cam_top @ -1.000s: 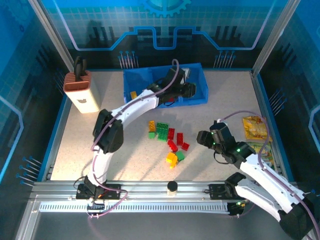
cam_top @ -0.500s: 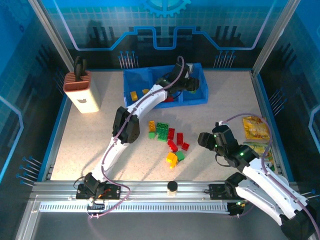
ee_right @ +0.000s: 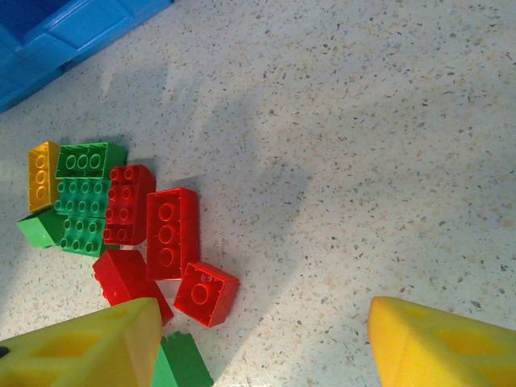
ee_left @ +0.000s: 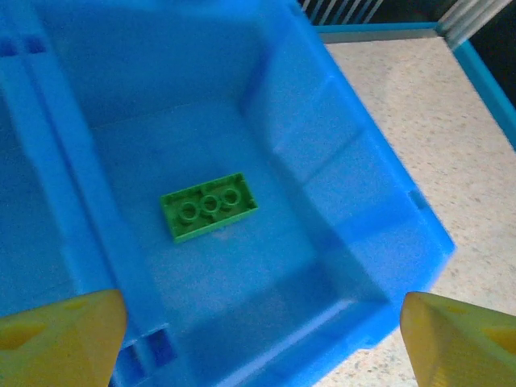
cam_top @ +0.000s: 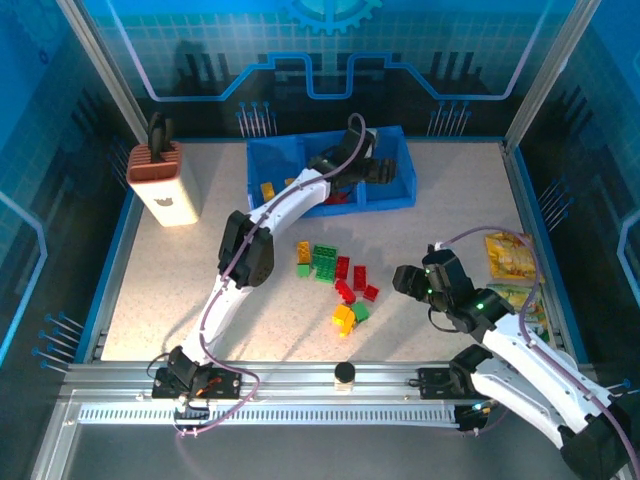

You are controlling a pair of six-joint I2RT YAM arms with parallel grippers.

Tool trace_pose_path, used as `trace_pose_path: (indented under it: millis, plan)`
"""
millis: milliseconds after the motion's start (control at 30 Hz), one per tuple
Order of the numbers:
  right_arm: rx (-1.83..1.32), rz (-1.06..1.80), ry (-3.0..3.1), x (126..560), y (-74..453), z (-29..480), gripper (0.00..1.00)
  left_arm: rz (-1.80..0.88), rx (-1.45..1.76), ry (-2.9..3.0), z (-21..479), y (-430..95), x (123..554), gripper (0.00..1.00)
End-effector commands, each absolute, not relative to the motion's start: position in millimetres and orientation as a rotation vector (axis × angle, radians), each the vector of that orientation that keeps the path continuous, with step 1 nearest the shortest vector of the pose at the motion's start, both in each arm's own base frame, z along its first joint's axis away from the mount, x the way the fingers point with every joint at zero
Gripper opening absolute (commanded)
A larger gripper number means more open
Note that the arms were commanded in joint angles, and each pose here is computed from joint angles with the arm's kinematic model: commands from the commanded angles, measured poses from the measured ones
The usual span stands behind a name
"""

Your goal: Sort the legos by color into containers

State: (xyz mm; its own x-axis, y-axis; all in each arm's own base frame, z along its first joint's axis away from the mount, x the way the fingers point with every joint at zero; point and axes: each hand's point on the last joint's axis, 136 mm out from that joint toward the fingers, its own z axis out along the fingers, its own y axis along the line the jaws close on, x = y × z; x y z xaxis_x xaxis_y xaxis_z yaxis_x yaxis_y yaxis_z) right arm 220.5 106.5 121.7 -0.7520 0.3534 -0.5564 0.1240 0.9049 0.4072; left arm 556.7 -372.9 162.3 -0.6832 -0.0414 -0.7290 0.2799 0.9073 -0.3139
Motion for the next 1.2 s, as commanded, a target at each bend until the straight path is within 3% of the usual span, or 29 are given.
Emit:
trace_pose_path:
  millis: [0, 200, 367, 600, 667, 833, 900, 1167]
  plan:
    - [0.376, 0.461, 2.403, 219, 103, 117, 0.69, -0.466, 0.097, 2.269, 178, -357, 554, 0.88]
    - [0.376, 0.462, 2.403, 218, 103, 117, 0.69, -0.38, 0.091, 2.346, 145, -353, 556, 0.86]
    - [0.381, 0.457, 2.4, 217, 101, 117, 0.69, -0.342, 0.135, 2.367, 130, -359, 551, 0.71]
    - [0.391, 0.472, 2.4, 215, 102, 116, 0.69, -0.257, 0.149, 2.418, 103, -359, 541, 0.66]
    - [0.39, 0.47, 2.398, 214, 101, 116, 0.69, -0.245, 0.154, 2.425, 98, -359, 538, 0.59]
    - [0.399, 0.464, 2.392, 211, 97, 116, 0.69, -0.21, 0.158, 2.434, 93, -357, 534, 0.3]
    - [0.402, 0.466, 2.39, 211, 97, 117, 0.69, -0.193, 0.155, 2.432, 93, -354, 533, 0.24]
    - [0.41, 0.479, 2.383, 208, 96, 117, 0.68, -0.13, 0.079, 2.433, 92, -337, 517, 0.15]
